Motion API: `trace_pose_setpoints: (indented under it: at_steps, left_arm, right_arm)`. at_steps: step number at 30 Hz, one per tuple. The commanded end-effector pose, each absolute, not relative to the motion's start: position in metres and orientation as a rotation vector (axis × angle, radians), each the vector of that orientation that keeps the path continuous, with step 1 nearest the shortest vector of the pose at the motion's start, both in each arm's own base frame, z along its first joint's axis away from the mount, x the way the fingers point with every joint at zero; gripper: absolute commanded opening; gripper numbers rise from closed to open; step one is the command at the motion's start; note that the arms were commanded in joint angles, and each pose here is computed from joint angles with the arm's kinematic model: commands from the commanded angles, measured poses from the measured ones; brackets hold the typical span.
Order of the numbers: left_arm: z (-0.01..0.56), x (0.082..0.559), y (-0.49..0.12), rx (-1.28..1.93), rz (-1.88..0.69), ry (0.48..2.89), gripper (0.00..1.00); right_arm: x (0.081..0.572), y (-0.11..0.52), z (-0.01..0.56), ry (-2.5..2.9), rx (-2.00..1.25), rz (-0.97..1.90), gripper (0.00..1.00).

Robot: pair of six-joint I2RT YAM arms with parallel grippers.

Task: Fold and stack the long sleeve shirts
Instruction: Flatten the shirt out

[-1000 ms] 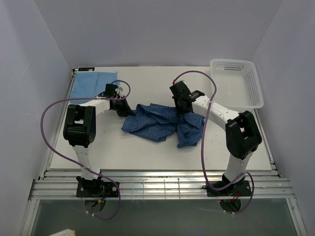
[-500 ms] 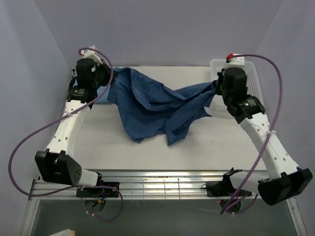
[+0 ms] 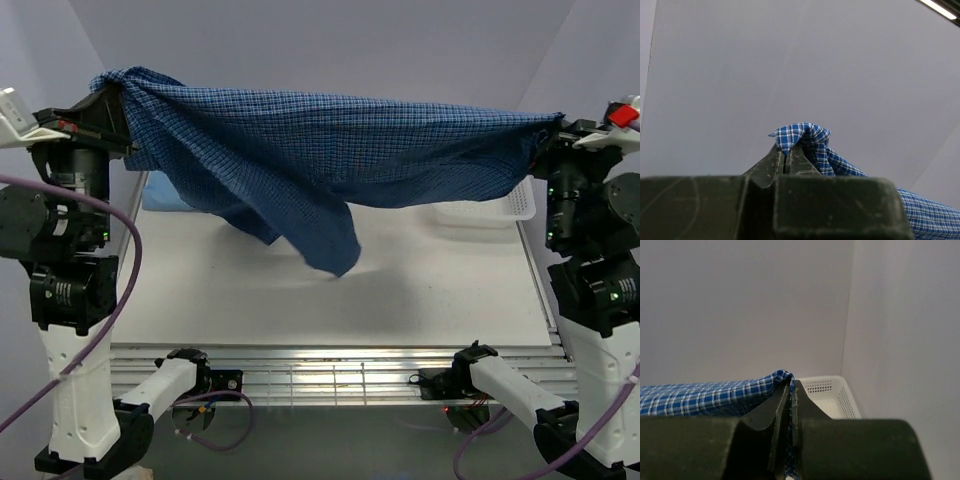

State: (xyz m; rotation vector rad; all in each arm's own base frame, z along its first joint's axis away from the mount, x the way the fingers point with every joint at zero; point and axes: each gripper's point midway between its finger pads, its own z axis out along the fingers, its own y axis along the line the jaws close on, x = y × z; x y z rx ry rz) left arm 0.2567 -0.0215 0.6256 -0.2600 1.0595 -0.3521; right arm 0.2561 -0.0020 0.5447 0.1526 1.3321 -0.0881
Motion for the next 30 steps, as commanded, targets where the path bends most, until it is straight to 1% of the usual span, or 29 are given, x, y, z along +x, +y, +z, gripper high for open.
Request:
trace_pose_setpoints:
  at_steps: [1,5,6,7,9,11,14,18,19,20,21,22,23,24,25,26,27,28,29,30]
  left_arm:
    - [0.648,0.226,-0.008,-0.274,-0.305,1.000,0.00]
    - [0.687,0.177,-0.013,-0.200,-0.345,0.895,0.00]
    - [0.692,0.168,-0.014,-0.190,-0.355,0.882,0.00]
    - [0.706,0.148,-0.016,-0.159,-0.372,0.839,0.00]
    - [0.716,0.131,-0.017,-0.146,-0.394,0.810,0.00]
    - [0.723,0.118,-0.016,-0.143,-0.402,0.779,0.00]
    - [0.720,0.129,-0.010,-0.195,-0.398,0.803,0.00]
    - [0.691,0.188,-0.002,-0.306,-0.347,0.949,0.00]
    - [0.675,0.225,-0.005,-0.326,-0.327,1.028,0.00]
    - [0.660,0.248,-0.005,-0.353,-0.310,1.088,0.00]
    - [0.630,0.276,-0.002,-0.410,-0.276,1.192,0.00]
    - [0.591,0.325,-0.004,-0.455,-0.231,1.319,0.00]
    - [0.559,0.349,0.000,-0.514,-0.180,1.407,0.00]
    - [0.499,0.377,0.005,-0.565,-0.102,1.559,0.00]
    - [0.461,0.396,0.009,-0.621,-0.103,1.648,0.00]
    - [0.410,0.421,0.026,-0.688,-0.082,1.759,0.00]
    - [0.377,0.435,0.033,-0.721,-0.127,1.819,0.00]
    - [0.312,0.442,0.027,-0.773,-0.225,1.963,0.00]
    - [0.267,0.453,0.039,-0.832,-0.228,2.034,0.00]
    - [0.246,0.466,0.039,-0.824,-0.248,2.039,0.00]
  right_arm:
    - [0.206,-0.030,0.600,1.155,0.207,-0.135,0.08]
    - [0.157,-0.048,0.637,1.029,0.226,-0.143,0.08]
    - [0.149,-0.052,0.641,1.013,0.237,-0.149,0.08]
    - [0.143,-0.055,0.645,0.999,0.238,-0.155,0.08]
    - [0.126,-0.061,0.653,0.962,0.247,-0.157,0.08]
    - [0.120,-0.064,0.655,0.953,0.251,-0.165,0.08]
    - [0.129,-0.064,0.646,0.984,0.258,-0.181,0.08]
    - [0.170,-0.056,0.621,1.089,0.258,-0.224,0.08]
    - [0.187,-0.051,0.608,1.136,0.247,-0.242,0.08]
    - [0.210,-0.044,0.594,1.189,0.234,-0.258,0.08]
    - [0.225,-0.041,0.581,1.232,0.240,-0.275,0.08]
    - [0.242,-0.035,0.566,1.277,0.229,-0.287,0.08]
    - [0.277,-0.022,0.527,1.380,0.207,-0.290,0.08]
    - [0.295,-0.011,0.504,1.435,0.179,-0.274,0.08]
    - [0.313,0.000,0.479,1.495,0.141,-0.256,0.08]
    - [0.342,0.020,0.426,1.617,0.096,-0.207,0.08]
    - [0.358,0.045,0.398,1.685,0.010,-0.090,0.08]
    - [0.372,0.056,0.371,1.747,-0.022,-0.038,0.08]
    - [0.392,0.075,0.320,1.858,-0.085,0.008,0.08]
    - [0.402,0.080,0.301,1.892,-0.104,0.015,0.08]
